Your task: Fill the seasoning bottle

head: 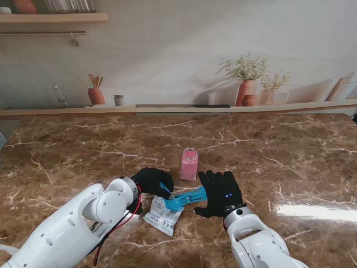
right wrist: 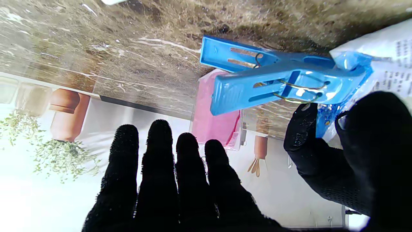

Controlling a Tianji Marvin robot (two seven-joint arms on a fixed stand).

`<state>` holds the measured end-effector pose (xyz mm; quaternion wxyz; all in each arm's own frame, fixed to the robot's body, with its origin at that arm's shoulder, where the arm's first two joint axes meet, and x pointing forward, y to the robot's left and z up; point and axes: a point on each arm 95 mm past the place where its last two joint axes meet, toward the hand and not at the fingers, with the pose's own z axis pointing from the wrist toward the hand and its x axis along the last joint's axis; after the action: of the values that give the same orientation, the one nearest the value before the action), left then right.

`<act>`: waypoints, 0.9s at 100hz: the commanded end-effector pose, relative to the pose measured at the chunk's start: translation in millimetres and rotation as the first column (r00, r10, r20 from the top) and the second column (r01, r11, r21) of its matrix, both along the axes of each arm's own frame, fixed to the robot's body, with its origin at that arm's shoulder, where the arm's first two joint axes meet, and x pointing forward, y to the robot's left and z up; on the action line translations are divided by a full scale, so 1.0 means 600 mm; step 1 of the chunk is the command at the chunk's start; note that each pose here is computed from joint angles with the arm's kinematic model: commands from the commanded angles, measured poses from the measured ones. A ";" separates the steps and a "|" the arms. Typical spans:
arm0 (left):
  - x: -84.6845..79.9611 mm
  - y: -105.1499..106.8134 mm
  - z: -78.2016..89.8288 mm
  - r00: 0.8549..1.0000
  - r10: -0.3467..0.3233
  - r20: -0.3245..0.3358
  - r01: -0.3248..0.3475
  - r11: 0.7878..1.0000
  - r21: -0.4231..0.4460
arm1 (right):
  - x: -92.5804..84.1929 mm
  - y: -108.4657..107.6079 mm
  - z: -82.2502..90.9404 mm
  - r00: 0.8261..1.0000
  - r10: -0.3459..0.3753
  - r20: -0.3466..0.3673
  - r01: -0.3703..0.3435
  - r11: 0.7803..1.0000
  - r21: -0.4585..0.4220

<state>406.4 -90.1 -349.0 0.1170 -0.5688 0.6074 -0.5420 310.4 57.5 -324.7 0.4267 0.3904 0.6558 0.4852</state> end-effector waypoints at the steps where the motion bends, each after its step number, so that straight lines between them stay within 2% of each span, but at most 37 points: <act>1: -0.006 -0.001 0.006 1.000 -0.001 0.016 0.001 1.000 -0.007 | -0.005 0.000 -0.006 1.000 -0.024 -0.007 0.024 1.000 0.014; 12: -0.007 0.008 0.020 0.998 0.028 0.057 -0.027 0.999 -0.022 | -0.005 -0.002 -0.005 0.999 -0.034 0.007 0.034 0.999 0.015; 21: -0.004 0.018 0.031 0.993 0.078 0.090 -0.075 0.996 -0.041 | -0.005 -0.004 -0.003 0.999 -0.043 0.014 0.043 0.999 0.018; 37: 0.008 0.035 0.043 0.982 0.150 0.112 -0.143 0.988 -0.064 | -0.005 -0.010 0.001 0.997 -0.063 0.032 0.062 0.998 0.029; 56: 0.026 0.035 0.042 0.979 0.185 0.091 -0.175 0.979 -0.109 | -0.004 -0.011 0.002 0.997 -0.064 0.047 0.062 0.998 0.029; 73: 0.049 0.023 0.039 0.983 0.172 0.058 -0.160 0.972 -0.170 | -0.003 -0.013 0.002 0.996 -0.070 0.050 0.068 0.997 0.034; 83: 0.065 0.015 0.032 0.988 0.155 0.015 -0.148 0.964 -0.220 | -0.002 -0.017 0.002 0.995 -0.079 0.059 0.077 0.996 0.039; 90: 0.077 0.010 0.026 0.991 0.130 -0.032 -0.134 0.950 -0.280 | -0.001 -0.019 0.002 0.994 -0.086 0.061 0.084 0.995 0.048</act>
<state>447.2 -78.2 -334.4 0.0855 -0.6220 0.4869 -0.6072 311.8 48.9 -317.6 0.4622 0.3992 0.6137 0.5004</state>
